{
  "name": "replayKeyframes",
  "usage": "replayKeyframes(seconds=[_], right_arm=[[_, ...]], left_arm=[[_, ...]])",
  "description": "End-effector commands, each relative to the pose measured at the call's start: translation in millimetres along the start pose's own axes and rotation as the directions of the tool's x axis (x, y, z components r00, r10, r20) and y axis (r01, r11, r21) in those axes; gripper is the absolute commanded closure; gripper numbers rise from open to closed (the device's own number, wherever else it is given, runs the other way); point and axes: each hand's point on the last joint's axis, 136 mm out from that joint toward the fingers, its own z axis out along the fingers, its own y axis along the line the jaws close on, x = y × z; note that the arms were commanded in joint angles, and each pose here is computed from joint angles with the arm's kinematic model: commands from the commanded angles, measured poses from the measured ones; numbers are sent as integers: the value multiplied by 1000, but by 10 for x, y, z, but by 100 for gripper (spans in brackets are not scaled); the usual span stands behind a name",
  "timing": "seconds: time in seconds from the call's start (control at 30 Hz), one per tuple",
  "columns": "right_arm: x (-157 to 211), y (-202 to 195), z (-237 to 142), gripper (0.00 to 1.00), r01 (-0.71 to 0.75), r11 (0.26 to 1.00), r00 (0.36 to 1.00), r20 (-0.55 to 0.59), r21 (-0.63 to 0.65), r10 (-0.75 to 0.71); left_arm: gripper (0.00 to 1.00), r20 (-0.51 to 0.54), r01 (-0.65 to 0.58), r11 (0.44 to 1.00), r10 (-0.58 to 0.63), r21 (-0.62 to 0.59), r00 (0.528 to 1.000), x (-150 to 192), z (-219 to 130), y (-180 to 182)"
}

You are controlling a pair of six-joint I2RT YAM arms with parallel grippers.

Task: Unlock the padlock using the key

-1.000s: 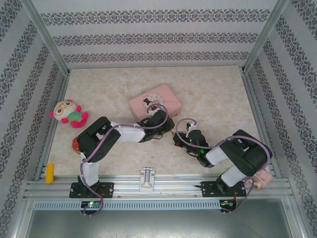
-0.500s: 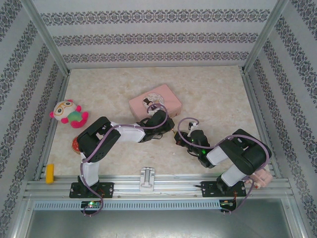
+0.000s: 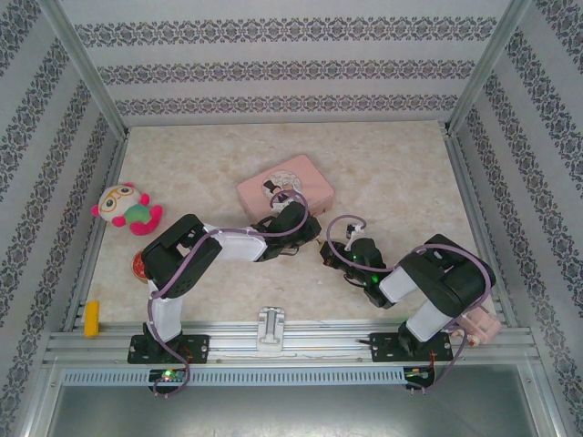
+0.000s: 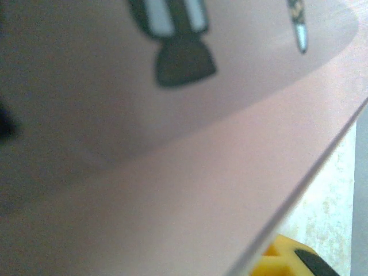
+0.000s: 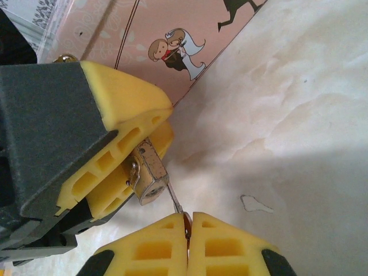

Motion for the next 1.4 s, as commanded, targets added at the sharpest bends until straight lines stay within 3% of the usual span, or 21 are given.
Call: replayKeyframes(seconds=[0.0,1.37], right_arm=[[-3,116,-17,100,-1,998,1000,1,-62,1],[-156,133,-27,100,-22,997,997,68,-68,26]], left_arm=[[79,-8,73,994,-73,83,997,-57,19,-170],[79,-21,75,994,-73,84,997,-30,36,-139]])
